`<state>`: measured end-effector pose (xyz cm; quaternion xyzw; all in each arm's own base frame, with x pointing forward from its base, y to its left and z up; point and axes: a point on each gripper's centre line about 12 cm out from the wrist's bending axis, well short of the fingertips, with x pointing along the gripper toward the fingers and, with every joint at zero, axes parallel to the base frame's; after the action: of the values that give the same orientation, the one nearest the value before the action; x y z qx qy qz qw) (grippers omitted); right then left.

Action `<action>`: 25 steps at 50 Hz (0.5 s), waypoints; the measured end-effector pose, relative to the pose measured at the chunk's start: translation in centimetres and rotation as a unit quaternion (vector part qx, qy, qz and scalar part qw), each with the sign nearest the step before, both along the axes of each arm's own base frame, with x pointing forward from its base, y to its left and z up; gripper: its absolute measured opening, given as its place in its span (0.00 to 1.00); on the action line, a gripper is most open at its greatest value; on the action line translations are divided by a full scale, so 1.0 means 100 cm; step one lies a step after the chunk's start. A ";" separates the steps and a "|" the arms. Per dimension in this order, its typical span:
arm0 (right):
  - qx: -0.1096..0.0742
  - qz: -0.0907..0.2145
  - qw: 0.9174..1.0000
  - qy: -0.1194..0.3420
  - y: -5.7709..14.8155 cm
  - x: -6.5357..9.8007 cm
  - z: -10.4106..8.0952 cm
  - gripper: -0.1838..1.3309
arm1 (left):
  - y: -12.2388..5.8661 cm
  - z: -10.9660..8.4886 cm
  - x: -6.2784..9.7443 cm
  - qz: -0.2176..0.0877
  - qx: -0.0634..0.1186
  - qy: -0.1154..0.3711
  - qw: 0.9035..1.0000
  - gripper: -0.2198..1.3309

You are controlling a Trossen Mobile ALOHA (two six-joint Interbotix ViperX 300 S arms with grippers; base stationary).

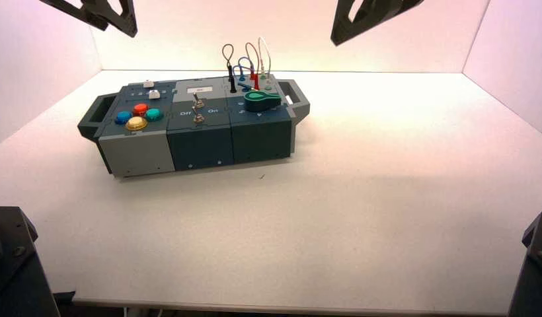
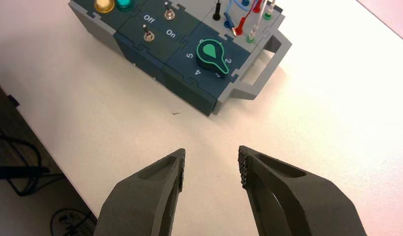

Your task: Move the box to the left.

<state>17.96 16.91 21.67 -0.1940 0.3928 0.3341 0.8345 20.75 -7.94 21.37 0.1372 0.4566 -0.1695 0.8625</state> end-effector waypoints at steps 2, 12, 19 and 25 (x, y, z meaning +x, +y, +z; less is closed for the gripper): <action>-0.004 0.000 1.000 0.004 0.000 0.000 -0.003 0.84 | 0.000 0.000 0.000 0.000 -0.001 -0.002 1.000 0.92; -0.012 0.000 1.000 0.013 0.001 0.001 -0.008 0.84 | 0.001 -0.010 -0.002 0.000 0.004 0.012 1.000 0.92; -0.014 0.000 1.000 0.013 0.000 0.001 -0.009 0.84 | 0.001 -0.010 -0.002 0.001 0.005 0.014 1.000 0.92; -0.016 0.000 1.000 0.013 -0.001 0.000 -0.009 0.84 | 0.001 -0.011 -0.003 0.001 0.005 0.014 1.000 0.92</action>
<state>17.96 16.85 20.80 -0.2033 0.4090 0.3302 0.8261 20.43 -7.82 20.24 0.1386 0.4700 -0.1683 0.8553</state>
